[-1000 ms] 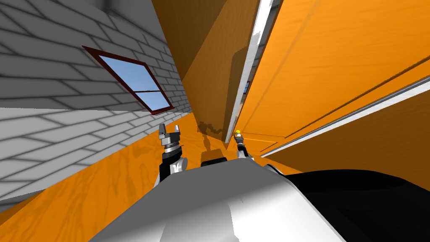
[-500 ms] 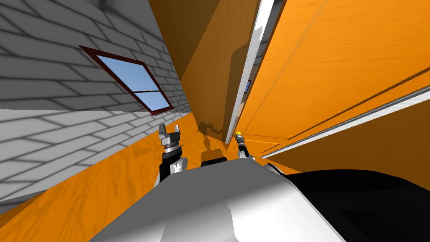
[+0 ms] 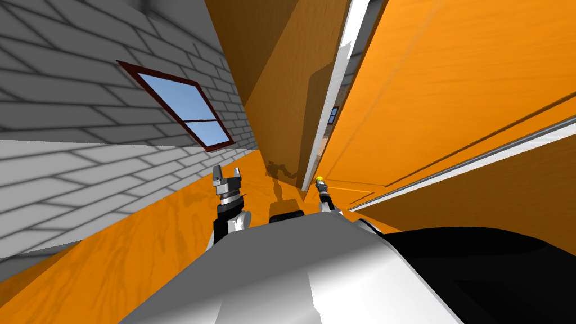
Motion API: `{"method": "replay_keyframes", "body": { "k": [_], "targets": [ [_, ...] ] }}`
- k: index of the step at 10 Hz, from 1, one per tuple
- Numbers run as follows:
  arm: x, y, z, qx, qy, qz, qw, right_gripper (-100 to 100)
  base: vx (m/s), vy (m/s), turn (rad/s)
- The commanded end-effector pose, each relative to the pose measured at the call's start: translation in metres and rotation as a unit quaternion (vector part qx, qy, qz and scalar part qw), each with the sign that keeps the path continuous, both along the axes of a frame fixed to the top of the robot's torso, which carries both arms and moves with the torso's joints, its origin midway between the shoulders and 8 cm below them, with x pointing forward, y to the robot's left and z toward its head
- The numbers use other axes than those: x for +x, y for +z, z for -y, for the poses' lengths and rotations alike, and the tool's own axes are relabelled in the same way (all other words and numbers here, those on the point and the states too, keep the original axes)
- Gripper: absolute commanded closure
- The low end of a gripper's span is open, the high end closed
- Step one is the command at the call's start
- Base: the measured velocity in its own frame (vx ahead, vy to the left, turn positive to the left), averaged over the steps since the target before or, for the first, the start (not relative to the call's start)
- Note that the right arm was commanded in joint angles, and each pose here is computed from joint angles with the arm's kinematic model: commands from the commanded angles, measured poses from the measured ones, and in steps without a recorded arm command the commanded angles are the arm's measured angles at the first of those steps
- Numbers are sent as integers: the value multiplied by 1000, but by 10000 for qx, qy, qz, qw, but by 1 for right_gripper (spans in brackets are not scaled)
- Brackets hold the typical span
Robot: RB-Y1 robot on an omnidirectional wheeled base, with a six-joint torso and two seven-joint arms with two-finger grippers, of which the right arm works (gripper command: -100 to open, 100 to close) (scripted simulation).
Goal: Pull the door open
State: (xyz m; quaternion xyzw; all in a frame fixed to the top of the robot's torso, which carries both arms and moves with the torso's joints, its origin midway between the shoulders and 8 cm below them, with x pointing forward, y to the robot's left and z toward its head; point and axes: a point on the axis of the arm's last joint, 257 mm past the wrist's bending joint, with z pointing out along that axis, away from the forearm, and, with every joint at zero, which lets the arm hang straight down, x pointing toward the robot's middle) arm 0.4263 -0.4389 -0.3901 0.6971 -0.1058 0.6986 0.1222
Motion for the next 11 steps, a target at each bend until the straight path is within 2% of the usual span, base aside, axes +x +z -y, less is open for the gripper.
{"method": "replay_keyframes", "body": {
  "k": [1,8,9,10,11],
  "targets": [
    [-4,-3,-5,32,120,-18,9999,100,-192,-13,87],
    [-14,-2,-20,111,730,1,9973,100,-224,-31,98],
    [-13,-3,-17,91,665,-32,9977,100,-105,-10,19],
    [-19,-4,-21,94,831,-34,9965,100,-168,-14,114],
    [-20,-4,-22,92,867,-30,9962,100,-234,-47,90]
  ]
}}
